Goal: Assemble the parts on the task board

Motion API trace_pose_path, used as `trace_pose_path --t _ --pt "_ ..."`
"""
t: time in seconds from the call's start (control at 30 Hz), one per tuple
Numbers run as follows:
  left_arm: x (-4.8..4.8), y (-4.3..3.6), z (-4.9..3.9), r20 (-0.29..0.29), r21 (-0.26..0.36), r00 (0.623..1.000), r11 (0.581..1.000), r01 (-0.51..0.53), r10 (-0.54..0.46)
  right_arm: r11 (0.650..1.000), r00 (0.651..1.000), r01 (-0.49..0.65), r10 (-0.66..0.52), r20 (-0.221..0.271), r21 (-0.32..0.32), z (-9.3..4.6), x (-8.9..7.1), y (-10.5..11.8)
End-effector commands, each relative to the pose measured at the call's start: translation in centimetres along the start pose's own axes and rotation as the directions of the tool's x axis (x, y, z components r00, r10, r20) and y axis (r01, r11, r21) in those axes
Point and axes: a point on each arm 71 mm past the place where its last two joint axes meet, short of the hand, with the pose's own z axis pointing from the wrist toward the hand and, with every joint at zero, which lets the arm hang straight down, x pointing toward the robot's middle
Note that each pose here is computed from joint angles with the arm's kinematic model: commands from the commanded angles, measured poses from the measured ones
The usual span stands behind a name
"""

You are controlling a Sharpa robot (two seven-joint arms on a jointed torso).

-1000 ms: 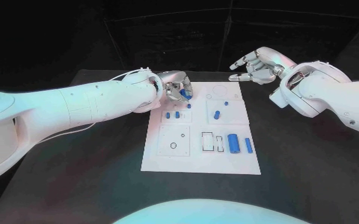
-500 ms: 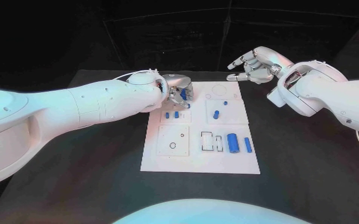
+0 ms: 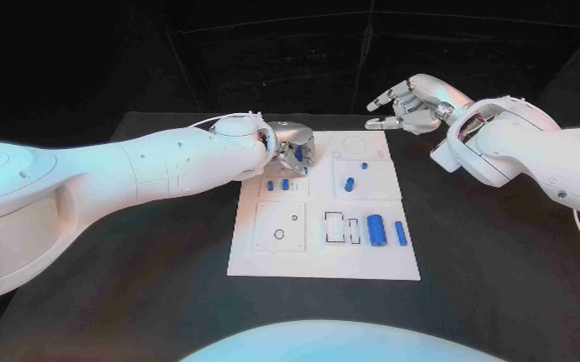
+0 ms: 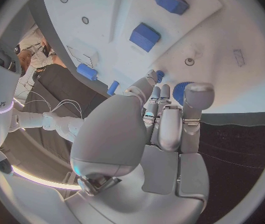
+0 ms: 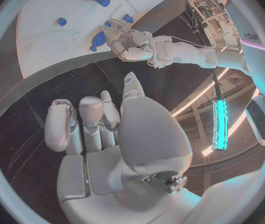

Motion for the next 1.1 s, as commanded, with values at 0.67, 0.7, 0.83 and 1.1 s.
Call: trace_pose_path --t 0.67,0.7,0.83,1.1 --pt "0.57 0.42 0.22 -0.068 -0.034 0.997 0.998 -0.044 0.042 1.000 1.000 0.002 -0.002 -0.002 -0.015 0.13 0.00 0.26" --pt "0.57 0.46 0.21 -0.068 -0.036 0.997 0.998 -0.045 0.042 1.000 1.000 0.002 -0.002 -0.002 -0.014 0.12 -0.01 0.26" --pt "0.54 0.47 0.22 -0.062 -0.031 0.997 0.998 -0.046 0.044 1.000 1.000 0.001 -0.002 -0.002 -0.014 0.11 -0.01 0.26" --pt "0.26 0.21 0.02 0.004 0.006 1.000 1.000 -0.023 0.023 1.000 1.000 0.001 -0.001 -0.002 -0.015 0.10 0.00 0.28"
